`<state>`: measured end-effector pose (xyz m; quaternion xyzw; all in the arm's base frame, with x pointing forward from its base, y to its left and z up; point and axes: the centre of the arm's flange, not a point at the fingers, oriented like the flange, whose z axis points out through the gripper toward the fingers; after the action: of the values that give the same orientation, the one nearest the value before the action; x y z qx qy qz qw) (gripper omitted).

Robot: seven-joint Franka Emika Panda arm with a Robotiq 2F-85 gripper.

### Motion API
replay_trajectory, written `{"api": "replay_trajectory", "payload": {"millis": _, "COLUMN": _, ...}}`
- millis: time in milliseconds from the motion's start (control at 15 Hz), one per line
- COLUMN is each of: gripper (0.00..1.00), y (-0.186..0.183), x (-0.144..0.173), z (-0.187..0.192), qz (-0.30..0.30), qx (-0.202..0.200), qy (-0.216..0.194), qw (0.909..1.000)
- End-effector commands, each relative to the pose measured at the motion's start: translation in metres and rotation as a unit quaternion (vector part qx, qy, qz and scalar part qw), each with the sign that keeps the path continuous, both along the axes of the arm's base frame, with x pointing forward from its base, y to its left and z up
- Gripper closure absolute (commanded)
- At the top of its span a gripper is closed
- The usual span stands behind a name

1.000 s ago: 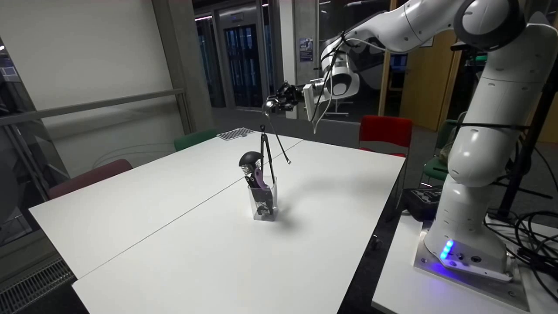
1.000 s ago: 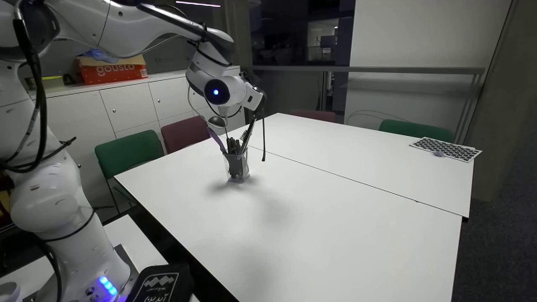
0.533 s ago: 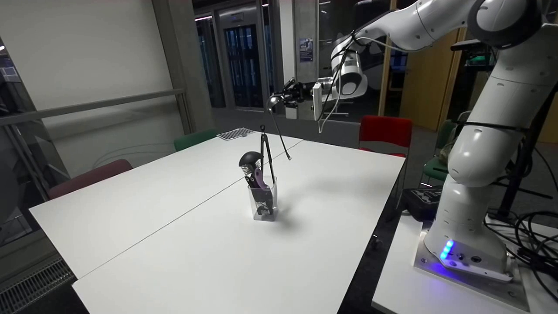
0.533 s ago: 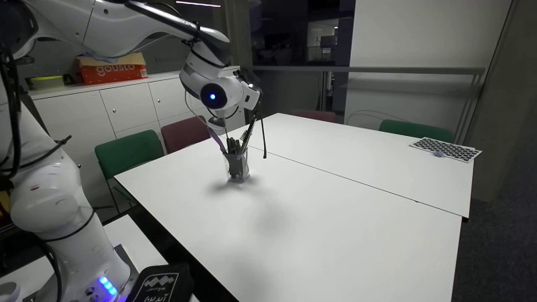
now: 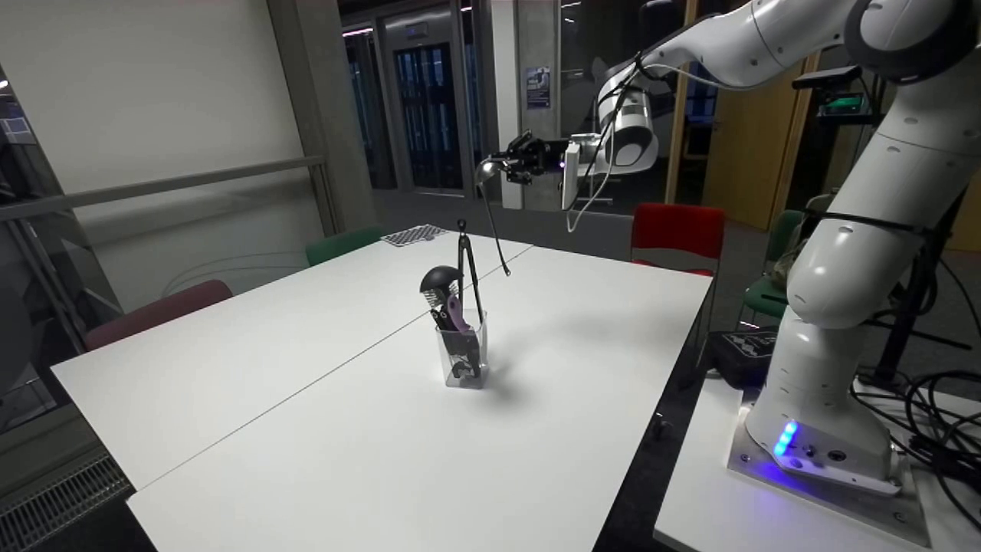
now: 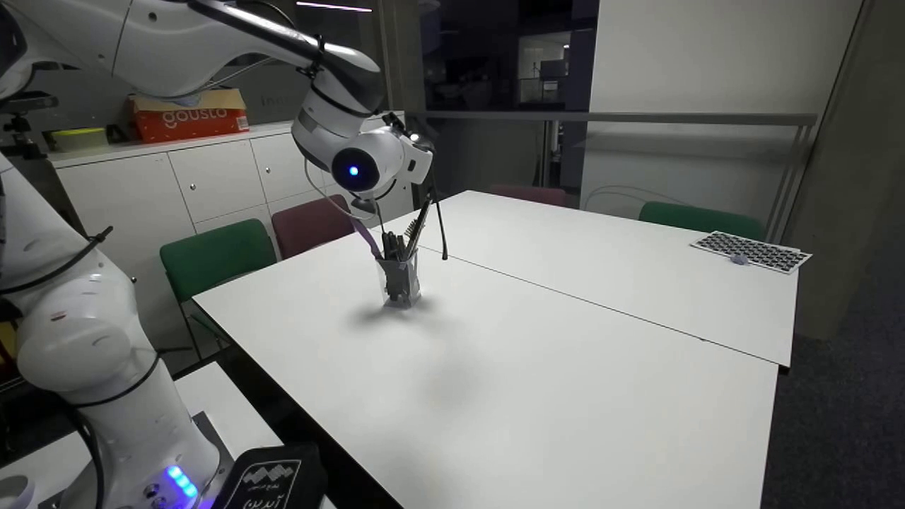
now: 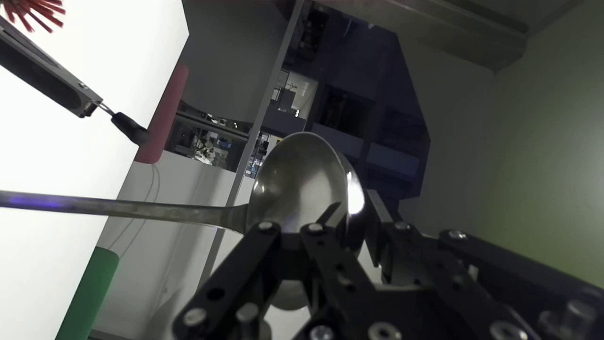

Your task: Pick up the mental object from the table and put it in the cup

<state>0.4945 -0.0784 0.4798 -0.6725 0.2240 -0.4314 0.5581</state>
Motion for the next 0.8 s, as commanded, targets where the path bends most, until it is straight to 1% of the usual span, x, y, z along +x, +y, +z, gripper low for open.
{"api": "replay_trajectory", "payload": {"millis": 0, "gripper": 0.98, "y": -0.007, "x": -0.019, "z": 0.004, "qz": 0.01, "qx": 0.003, "qy": -0.027, "qw": 0.9996}}
{"api": "replay_trajectory", "payload": {"millis": 67, "gripper": 0.98, "y": -0.007, "x": -0.019, "z": 0.004, "qz": 0.014, "qx": -0.001, "qy": -0.027, "qw": 0.9995}}
{"api": "replay_trajectory", "payload": {"millis": 133, "gripper": 0.98, "y": -0.003, "x": -0.018, "z": 0.005, "qz": 0.034, "qx": -0.035, "qy": -0.016, "qw": 0.9987}}
{"api": "replay_trajectory", "payload": {"millis": 200, "gripper": 0.98, "y": 0.002, "x": -0.016, "z": 0.002, "qz": 0.054, "qx": -0.067, "qy": 0.004, "qw": 0.9963}}
{"api": "replay_trajectory", "payload": {"millis": 267, "gripper": 0.93, "y": -0.001, "x": -0.005, "z": -0.005, "qz": 0.03, "qx": -0.035, "qy": 0.006, "qw": 0.9989}}
{"api": "replay_trajectory", "payload": {"millis": 333, "gripper": 0.93, "y": 0.001, "x": -0.006, "z": -0.007, "qz": 0.042, "qx": -0.053, "qy": 0.01, "qw": 0.9977}}
{"api": "replay_trajectory", "payload": {"millis": 400, "gripper": 0.93, "y": 0.002, "x": -0.006, "z": -0.007, "qz": 0.048, "qx": -0.06, "qy": 0.012, "qw": 0.997}}
{"api": "replay_trajectory", "payload": {"millis": 733, "gripper": 0.93, "y": 0.004, "x": -0.006, "z": -0.007, "qz": 0.052, "qx": -0.064, "qy": 0.013, "qw": 0.9965}}
